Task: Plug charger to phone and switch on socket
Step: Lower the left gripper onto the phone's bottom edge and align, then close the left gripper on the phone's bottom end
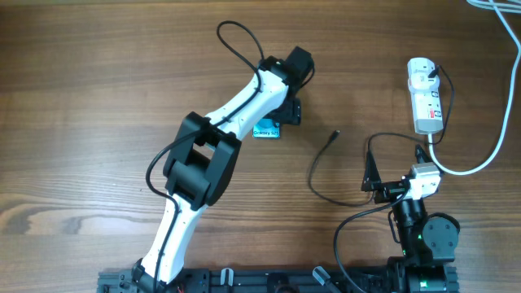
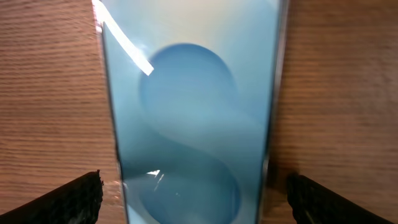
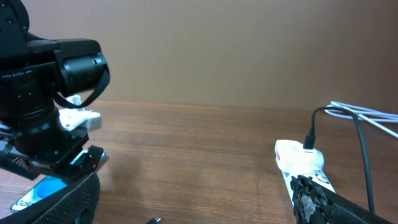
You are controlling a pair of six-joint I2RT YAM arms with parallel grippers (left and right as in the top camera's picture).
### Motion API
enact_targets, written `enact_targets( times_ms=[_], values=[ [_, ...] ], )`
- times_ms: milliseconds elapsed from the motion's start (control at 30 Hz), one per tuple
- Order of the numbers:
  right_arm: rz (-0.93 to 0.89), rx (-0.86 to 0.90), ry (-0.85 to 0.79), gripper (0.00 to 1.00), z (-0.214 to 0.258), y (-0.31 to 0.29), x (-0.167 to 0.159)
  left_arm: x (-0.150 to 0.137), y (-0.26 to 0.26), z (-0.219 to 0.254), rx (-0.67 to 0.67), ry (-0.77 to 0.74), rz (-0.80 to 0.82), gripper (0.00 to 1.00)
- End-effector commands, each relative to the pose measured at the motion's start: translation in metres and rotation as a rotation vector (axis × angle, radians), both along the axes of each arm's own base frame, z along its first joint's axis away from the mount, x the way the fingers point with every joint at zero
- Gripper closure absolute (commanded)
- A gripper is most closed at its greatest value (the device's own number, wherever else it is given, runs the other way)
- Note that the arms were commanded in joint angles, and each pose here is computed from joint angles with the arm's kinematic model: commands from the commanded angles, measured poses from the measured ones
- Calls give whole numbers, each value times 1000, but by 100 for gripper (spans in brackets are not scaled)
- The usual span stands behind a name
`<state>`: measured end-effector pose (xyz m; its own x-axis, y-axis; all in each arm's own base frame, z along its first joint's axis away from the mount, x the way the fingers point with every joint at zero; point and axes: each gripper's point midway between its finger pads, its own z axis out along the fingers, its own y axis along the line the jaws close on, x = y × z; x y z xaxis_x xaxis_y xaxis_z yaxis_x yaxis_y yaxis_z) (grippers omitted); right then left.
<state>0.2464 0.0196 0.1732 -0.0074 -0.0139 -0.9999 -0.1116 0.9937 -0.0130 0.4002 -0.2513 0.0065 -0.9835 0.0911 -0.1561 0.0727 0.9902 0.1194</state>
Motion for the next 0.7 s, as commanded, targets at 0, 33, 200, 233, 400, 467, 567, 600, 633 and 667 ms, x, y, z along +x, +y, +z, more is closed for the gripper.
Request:
enact_targets(
  times_ms=[0,33,200,233,400,467,567,600,633,667],
  values=[
    [-10,-12,-13,0,2,-1,0,-11,-14,-7,-11,25,-23,0],
    [-9,-12,-13,0,2,-1,0,-12,-15,-7,-12,24,-25,0],
    [-10,-12,-13,0,2,-1,0,-11,-15,-7,-12,22,-25,0],
    [-9,-12,-13,0,2,-1,0,-10,-14,-6,-7,17,-23,0],
    [-10,-12,-13,0,2,-1,0,-5,-7,-6,7,5,-10,0],
    [-10,-12,-13,0,2,-1,0,-5,-5,-6,3,13,-5,0],
    [-9,-12,-13,0,2,-1,0,-8,-3,-4,12,24,-7,0],
    [-10,-12,-13,0,2,-1,0,-8,-2,-3,13,24,-7,0],
    [-10,-12,-13,0,2,-1,0,-8,-2,-1,12,23,-7,0],
    [-10,-12,-13,0,3,-1,0,-8,-2,0,11,22,-7,0]
  ],
)
